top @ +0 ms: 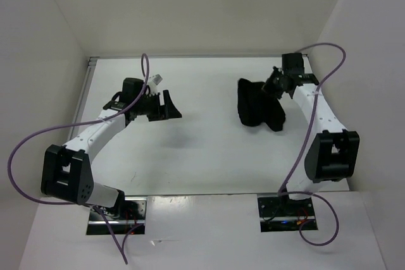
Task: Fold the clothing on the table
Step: Move the skirt to the center of the board
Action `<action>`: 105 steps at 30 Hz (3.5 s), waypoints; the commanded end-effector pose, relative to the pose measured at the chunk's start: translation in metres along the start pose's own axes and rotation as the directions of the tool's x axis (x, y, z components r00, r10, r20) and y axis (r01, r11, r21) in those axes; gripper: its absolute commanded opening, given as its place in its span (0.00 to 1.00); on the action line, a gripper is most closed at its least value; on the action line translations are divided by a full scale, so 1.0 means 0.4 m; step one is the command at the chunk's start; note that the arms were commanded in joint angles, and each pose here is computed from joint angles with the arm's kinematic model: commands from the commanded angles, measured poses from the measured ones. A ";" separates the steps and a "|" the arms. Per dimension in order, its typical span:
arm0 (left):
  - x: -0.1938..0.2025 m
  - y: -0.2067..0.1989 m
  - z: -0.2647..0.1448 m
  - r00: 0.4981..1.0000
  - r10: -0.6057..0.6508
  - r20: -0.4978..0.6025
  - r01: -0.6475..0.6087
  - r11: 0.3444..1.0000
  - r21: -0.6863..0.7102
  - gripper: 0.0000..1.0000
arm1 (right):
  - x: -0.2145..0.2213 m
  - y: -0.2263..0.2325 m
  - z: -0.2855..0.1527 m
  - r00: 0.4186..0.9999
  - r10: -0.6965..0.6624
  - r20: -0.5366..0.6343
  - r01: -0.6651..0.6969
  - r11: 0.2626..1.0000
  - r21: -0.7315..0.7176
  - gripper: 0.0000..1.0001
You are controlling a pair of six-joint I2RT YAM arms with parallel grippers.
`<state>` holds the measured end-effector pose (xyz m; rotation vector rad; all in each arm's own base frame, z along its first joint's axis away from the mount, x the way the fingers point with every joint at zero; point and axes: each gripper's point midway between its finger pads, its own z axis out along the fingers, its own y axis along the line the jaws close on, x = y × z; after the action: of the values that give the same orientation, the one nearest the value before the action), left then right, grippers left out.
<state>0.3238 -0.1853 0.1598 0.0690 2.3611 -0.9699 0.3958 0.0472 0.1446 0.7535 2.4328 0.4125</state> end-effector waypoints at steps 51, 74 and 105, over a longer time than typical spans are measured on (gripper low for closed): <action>0.027 -0.019 0.022 0.996 -0.016 -0.091 0.026 0.994 0.110 0.83 | 0.052 -0.046 0.264 0.979 -0.140 -0.148 0.170 0.961 0.219 0.52; 0.019 -0.019 0.052 0.994 -0.038 -0.103 0.052 0.988 0.144 0.83 | 0.018 0.451 -0.466 0.892 -0.390 0.227 0.433 0.600 -0.672 0.00; 0.036 -0.014 0.071 0.989 -0.055 -0.137 0.079 0.982 0.172 0.83 | -0.066 0.125 -0.131 0.998 0.059 0.038 -0.047 0.963 -0.266 0.00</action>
<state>0.3171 -0.2080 0.1260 0.0805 2.4633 -1.2184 0.3769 0.1327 0.2979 0.2741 2.1452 1.0840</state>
